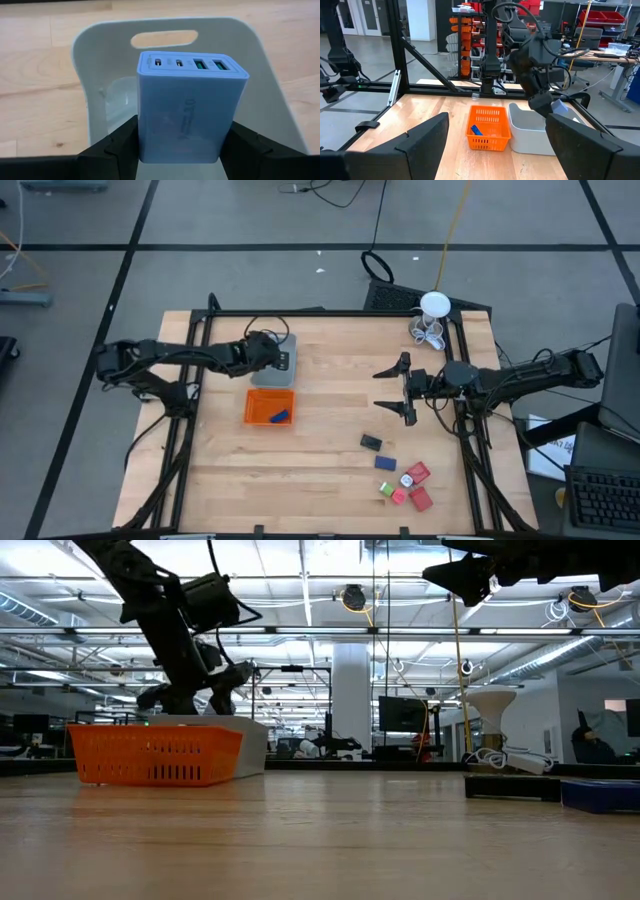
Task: Pick & Place Office items
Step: Put the purple charger adapter into the gray bin
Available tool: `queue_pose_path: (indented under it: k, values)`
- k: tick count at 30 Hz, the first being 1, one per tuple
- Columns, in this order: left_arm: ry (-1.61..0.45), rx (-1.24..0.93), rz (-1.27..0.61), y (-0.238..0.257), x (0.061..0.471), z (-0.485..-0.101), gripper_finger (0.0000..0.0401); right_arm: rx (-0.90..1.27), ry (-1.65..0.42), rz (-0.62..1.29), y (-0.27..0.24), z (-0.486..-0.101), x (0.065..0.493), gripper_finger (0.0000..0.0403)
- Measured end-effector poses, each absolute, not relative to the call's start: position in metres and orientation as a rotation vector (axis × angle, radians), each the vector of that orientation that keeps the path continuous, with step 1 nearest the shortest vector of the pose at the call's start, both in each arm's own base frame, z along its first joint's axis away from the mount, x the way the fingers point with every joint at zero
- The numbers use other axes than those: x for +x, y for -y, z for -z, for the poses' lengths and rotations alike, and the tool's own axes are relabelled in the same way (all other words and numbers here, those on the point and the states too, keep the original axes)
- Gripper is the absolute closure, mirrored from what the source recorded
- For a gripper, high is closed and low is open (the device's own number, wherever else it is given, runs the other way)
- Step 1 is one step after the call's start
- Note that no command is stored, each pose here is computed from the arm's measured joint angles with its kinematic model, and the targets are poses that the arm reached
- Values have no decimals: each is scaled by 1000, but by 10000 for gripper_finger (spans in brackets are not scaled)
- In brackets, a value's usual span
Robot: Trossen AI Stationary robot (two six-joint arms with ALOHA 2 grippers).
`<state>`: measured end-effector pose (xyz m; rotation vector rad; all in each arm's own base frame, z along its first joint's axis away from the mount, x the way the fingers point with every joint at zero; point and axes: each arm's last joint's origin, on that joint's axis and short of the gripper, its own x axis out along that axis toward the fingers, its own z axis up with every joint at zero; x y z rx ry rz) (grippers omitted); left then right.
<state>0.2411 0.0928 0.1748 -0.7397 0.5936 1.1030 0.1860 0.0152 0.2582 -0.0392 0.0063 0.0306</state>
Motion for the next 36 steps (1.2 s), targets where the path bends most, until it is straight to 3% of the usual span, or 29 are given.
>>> queue_pose_path:
  k: [36]
  values:
    - [-604, -765, -1145, -96, 242, -166, 168, -38, -6, -31, -15, -258, 186, 83]
